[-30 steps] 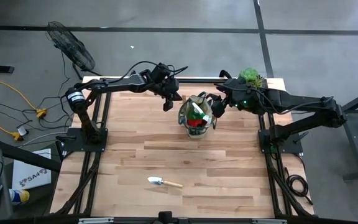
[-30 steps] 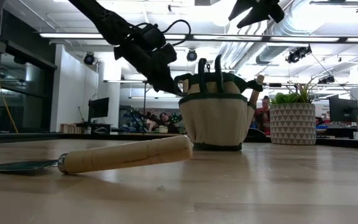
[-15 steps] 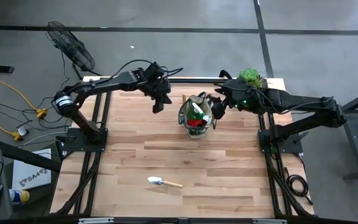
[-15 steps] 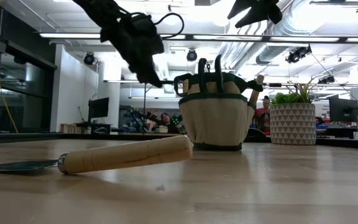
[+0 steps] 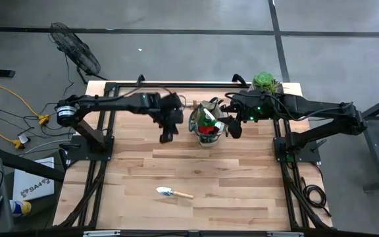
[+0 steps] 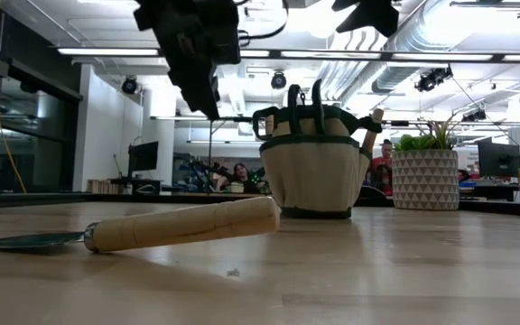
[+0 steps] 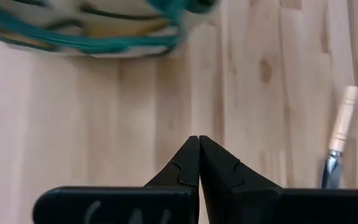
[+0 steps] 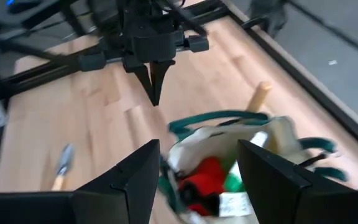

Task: Pick & Place Garden tools in Gardening bag
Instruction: Put the brown trowel into the gardening bag

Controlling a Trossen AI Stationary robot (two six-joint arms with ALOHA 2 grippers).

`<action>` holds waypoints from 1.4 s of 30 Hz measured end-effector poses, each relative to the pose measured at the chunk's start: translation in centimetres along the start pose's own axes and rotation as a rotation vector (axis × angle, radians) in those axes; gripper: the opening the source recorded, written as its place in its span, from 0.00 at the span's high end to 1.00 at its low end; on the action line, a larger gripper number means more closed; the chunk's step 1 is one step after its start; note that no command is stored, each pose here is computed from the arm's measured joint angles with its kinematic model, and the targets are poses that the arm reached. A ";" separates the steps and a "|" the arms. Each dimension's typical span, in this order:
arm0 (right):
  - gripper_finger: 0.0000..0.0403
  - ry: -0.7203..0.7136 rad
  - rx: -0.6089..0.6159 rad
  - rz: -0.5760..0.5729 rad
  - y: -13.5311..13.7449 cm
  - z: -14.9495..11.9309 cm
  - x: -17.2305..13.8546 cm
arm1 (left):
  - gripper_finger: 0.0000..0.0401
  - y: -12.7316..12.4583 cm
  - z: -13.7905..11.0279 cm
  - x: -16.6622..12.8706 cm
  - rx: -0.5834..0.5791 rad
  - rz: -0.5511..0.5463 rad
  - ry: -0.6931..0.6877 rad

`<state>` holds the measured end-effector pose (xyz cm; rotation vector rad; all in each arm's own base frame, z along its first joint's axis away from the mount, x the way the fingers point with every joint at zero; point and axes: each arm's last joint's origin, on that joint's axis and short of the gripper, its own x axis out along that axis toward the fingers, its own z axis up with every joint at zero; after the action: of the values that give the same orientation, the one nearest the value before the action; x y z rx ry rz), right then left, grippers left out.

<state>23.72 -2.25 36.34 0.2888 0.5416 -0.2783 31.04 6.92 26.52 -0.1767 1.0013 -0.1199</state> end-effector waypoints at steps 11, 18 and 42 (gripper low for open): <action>0.49 0.098 -0.066 0.191 1.2 -1.2 0.3 | 1.00 -6.7 -0.4 1.7 -0.050 -0.023 0.088; 0.49 0.109 -0.125 0.239 2.3 -1.7 0.1 | 0.92 -10.0 -0.9 2.3 -0.025 0.031 0.110; 0.49 0.210 -0.140 0.289 4.1 -3.2 -0.4 | 0.42 -20.1 -4.0 10.8 0.023 -0.079 0.189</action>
<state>23.23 2.71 34.74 0.2581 0.7144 0.0717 33.08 -15.06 19.55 -0.1861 1.1807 -0.2229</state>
